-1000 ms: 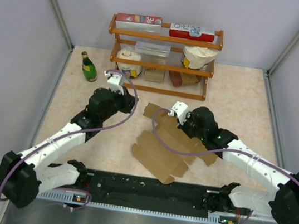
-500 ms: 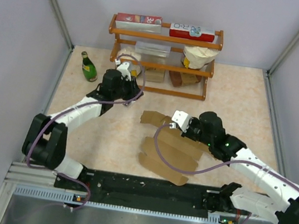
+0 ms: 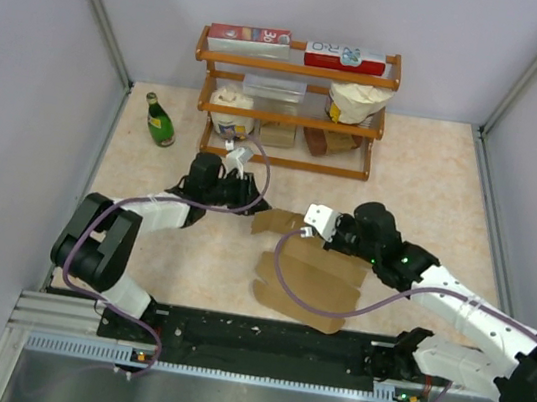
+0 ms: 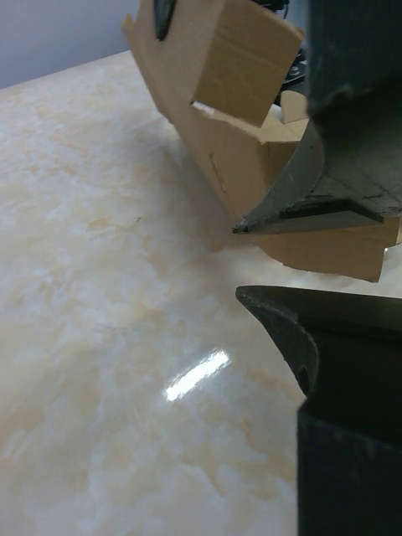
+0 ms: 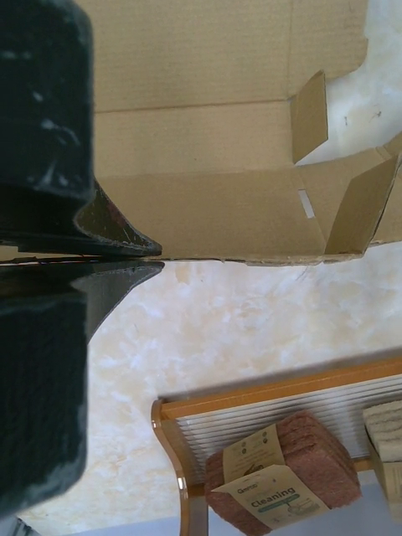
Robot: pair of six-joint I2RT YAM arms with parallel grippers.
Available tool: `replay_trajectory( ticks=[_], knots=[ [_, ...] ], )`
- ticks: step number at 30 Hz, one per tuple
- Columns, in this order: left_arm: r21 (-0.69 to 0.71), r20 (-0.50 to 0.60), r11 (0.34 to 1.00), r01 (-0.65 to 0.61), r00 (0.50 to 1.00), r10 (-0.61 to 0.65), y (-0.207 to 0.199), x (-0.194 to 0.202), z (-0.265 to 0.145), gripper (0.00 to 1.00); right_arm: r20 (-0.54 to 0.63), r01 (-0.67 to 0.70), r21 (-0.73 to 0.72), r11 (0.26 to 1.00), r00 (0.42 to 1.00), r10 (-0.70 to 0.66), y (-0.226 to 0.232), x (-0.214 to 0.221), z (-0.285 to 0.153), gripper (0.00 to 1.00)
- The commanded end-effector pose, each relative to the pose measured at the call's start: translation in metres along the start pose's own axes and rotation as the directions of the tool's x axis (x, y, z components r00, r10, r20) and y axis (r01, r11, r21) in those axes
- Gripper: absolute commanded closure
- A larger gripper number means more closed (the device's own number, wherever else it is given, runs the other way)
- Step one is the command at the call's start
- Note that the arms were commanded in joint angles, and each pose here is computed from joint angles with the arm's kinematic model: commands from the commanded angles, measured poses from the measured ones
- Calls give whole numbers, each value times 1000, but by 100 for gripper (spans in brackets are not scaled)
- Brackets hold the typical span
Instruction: Fold the paper box
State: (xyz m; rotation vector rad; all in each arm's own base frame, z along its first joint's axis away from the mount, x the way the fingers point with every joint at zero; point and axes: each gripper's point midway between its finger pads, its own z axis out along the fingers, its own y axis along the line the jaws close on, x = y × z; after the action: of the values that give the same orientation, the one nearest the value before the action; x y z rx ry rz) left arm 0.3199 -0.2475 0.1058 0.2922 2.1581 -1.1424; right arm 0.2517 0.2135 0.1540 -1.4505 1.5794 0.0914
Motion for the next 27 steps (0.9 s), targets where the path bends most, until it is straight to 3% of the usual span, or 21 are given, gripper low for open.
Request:
replay_trajectory(
  ticks=[1, 4, 10, 22, 27],
  knots=[
    [165, 45, 981, -105, 994, 99, -35, 0, -3, 66, 53, 22, 31, 999, 998, -23, -10, -18, 7, 100],
    [204, 41, 973, -105, 994, 98, -38, 15, -7, 67, 46, 31, 51, 998, 998, -33, -13, -17, 11, 100],
    [256, 85, 957, -135, 990, 117, -43, 31, -16, 60, 32, 34, 22, 999, 999, -35, -10, -18, 19, 100],
    [310, 134, 921, -238, 970, 205, -55, 36, -19, 46, -14, 38, -21, 999, 999, -38, -2, -7, 27, 100],
    [330, 121, 906, -266, 963, 239, -58, 43, -15, 45, -24, 40, -28, 999, 999, -41, -1, -6, 31, 100]
  ],
)
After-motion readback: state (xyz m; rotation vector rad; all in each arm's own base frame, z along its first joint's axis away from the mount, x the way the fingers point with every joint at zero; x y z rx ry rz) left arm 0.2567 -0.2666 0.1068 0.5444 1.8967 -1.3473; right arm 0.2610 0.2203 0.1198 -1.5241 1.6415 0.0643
